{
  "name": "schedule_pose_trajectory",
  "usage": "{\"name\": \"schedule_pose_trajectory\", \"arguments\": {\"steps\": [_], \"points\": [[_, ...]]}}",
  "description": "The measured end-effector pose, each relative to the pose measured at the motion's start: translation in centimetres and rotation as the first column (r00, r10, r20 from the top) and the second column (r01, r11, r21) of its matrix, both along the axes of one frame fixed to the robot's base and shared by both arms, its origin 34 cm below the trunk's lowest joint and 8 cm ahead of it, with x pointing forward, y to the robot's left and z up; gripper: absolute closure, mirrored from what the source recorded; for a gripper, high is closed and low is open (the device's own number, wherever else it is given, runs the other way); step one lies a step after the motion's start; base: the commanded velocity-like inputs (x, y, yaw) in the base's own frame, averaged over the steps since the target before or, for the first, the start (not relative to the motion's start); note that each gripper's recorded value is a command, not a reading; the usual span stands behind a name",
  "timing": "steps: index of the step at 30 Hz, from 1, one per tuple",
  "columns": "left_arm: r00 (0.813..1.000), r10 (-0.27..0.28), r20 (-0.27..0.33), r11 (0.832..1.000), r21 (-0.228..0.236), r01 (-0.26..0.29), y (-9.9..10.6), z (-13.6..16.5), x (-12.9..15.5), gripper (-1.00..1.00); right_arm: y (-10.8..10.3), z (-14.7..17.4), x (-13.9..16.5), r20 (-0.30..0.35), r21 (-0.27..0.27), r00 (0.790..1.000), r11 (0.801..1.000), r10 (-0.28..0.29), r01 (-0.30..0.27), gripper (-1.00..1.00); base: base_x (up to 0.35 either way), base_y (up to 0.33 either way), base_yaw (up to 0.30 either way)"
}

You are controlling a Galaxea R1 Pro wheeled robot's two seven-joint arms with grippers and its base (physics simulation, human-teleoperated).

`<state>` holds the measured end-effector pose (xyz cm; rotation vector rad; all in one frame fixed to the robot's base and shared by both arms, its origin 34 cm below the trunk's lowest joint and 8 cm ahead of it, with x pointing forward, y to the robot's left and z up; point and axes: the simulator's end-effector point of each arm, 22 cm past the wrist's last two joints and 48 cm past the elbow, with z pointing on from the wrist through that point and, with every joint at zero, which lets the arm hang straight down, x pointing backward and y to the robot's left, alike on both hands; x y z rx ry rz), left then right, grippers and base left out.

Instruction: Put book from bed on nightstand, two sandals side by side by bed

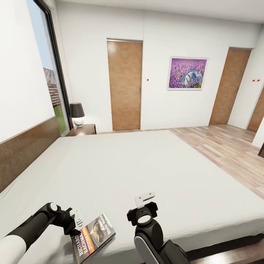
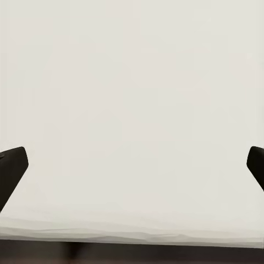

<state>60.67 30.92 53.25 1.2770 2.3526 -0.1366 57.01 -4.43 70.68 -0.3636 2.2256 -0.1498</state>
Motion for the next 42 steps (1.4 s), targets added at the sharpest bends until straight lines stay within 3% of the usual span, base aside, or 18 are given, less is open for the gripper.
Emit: {"name": "schedule_pose_trajectory", "arguments": {"steps": [8, 18, 38, 42], "points": [[0.999, 0.038, 0.001, 0.999, -0.003, -0.038, 1.5, 0.1, 0.1, -1.0, 0.0, 0.0, 0.0, 0.0, 0.0, 1.0, 1.0, 0.0, 0.0, -1.0, 0.0, 0.0, 0.0], [0.992, 0.119, 0.034, 0.992, -0.055, -0.117, 3.2, 1.5, 1.3, -1.0, 0.0, 0.0, 0.0, -0.001, 0.0, 1.0, 1.0, 0.0, 0.0, -1.0, 0.0, 0.0, 0.0], [0.987, 0.152, 0.055, 0.987, -0.058, -0.149, 4.4, 2.6, 2.2, -1.0, 0.0, 0.0, 0.0, 0.0, -0.001, 1.0, 1.0, -0.001, 0.001, -1.0, 0.0, 0.0, 0.0], [0.978, 0.194, 0.081, 0.978, -0.088, -0.187, 5.0, 3.9, 3.3, -1.0, 0.0, 0.0, 0.0, 0.0, -0.001, 1.0, 1.0, -0.001, 0.001, -1.0, 0.0, 0.0, 0.0]]}}
